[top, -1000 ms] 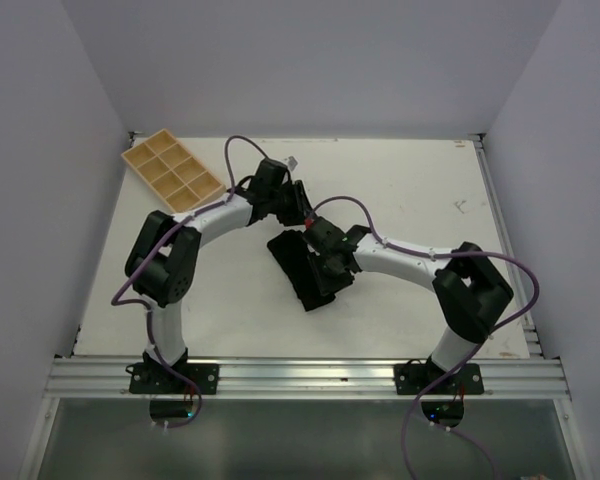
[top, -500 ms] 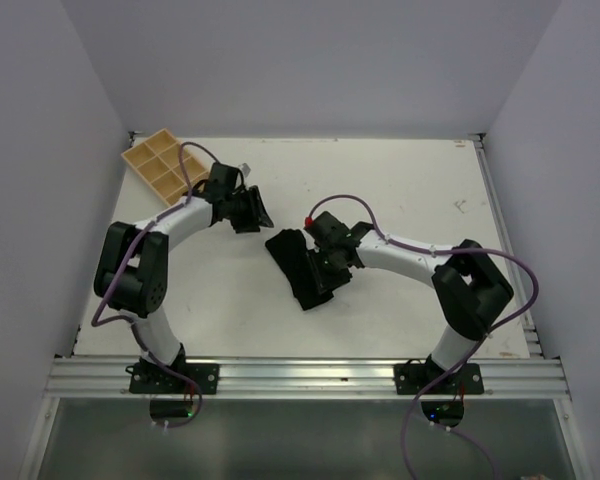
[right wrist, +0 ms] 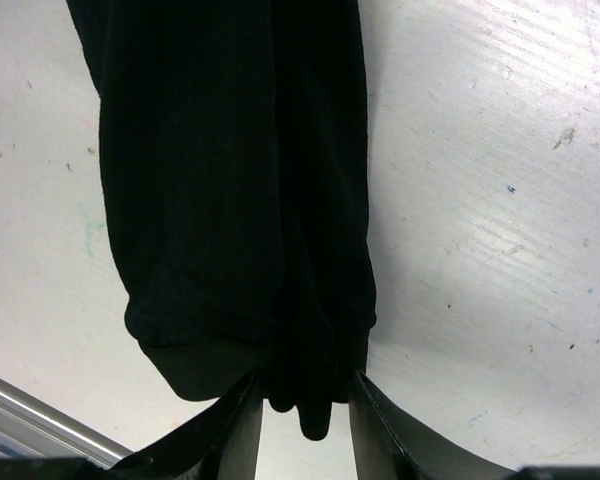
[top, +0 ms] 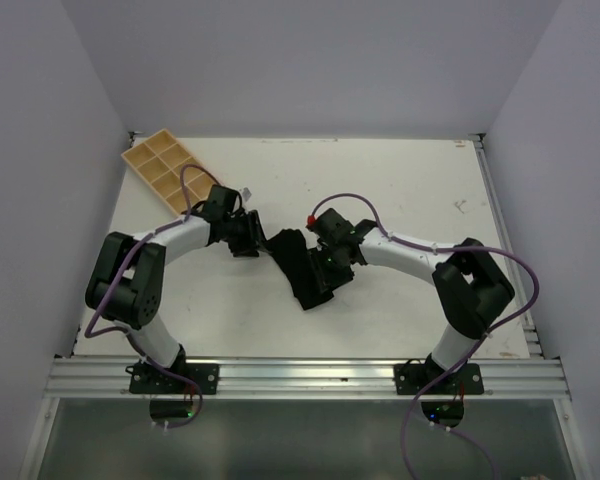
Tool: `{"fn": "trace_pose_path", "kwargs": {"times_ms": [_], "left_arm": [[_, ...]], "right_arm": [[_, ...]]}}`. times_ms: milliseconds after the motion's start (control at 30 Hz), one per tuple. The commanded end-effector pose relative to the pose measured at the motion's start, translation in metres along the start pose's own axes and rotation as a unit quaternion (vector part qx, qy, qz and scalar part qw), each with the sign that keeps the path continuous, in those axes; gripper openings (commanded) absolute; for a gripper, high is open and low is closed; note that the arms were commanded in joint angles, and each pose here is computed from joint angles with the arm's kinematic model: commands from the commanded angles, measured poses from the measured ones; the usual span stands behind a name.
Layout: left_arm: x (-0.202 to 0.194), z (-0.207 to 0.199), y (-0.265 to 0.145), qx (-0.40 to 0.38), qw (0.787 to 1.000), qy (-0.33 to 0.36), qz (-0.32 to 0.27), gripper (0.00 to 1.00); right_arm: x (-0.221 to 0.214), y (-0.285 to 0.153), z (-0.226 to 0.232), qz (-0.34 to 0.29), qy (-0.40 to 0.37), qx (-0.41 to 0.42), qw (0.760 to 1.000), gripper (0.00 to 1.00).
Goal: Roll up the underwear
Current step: Fold the underwear
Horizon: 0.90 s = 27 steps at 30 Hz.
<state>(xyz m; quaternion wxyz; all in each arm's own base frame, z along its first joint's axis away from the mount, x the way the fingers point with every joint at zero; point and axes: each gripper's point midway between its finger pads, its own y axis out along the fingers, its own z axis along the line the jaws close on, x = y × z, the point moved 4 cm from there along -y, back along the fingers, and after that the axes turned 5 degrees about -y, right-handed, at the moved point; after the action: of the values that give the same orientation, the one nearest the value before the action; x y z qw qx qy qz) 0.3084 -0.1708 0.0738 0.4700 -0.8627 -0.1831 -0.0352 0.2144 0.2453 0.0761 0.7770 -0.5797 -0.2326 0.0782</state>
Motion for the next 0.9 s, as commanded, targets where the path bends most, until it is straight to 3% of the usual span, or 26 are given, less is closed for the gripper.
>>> {"fn": "trace_pose_path", "kwargs": {"times_ms": [0, 367, 500, 533, 700, 867], "left_arm": [[0.004, -0.013, -0.003, -0.044, 0.999, 0.007, -0.015, 0.48], [0.026, -0.024, 0.016, -0.071, 0.997, 0.020, -0.031, 0.47], [0.036, -0.022, 0.030, -0.058, 0.998, 0.029, -0.020, 0.35], [0.037, -0.021, 0.032, -0.053, 0.998, 0.030, -0.013, 0.26], [0.054, -0.028, 0.035, -0.050, 0.997, 0.055, -0.019, 0.05], [0.062, -0.033, 0.036, -0.053, 0.995, 0.080, -0.011, 0.00]], "right_arm": [[-0.001, 0.005, -0.001, 0.007, -0.011, 0.021, 1.000, 0.43], [-0.005, 0.011, -0.002, 0.011, -0.002, 0.059, 0.998, 0.40], [-0.004, 0.012, -0.002, 0.010, 0.000, 0.065, 0.998, 0.33], [-0.002, 0.011, -0.002, 0.008, 0.000, 0.064, 0.998, 0.31], [0.003, 0.005, -0.009, 0.004, 0.004, 0.055, 0.998, 0.26], [0.004, 0.003, -0.017, 0.009, 0.004, 0.049, 0.999, 0.25]]}}
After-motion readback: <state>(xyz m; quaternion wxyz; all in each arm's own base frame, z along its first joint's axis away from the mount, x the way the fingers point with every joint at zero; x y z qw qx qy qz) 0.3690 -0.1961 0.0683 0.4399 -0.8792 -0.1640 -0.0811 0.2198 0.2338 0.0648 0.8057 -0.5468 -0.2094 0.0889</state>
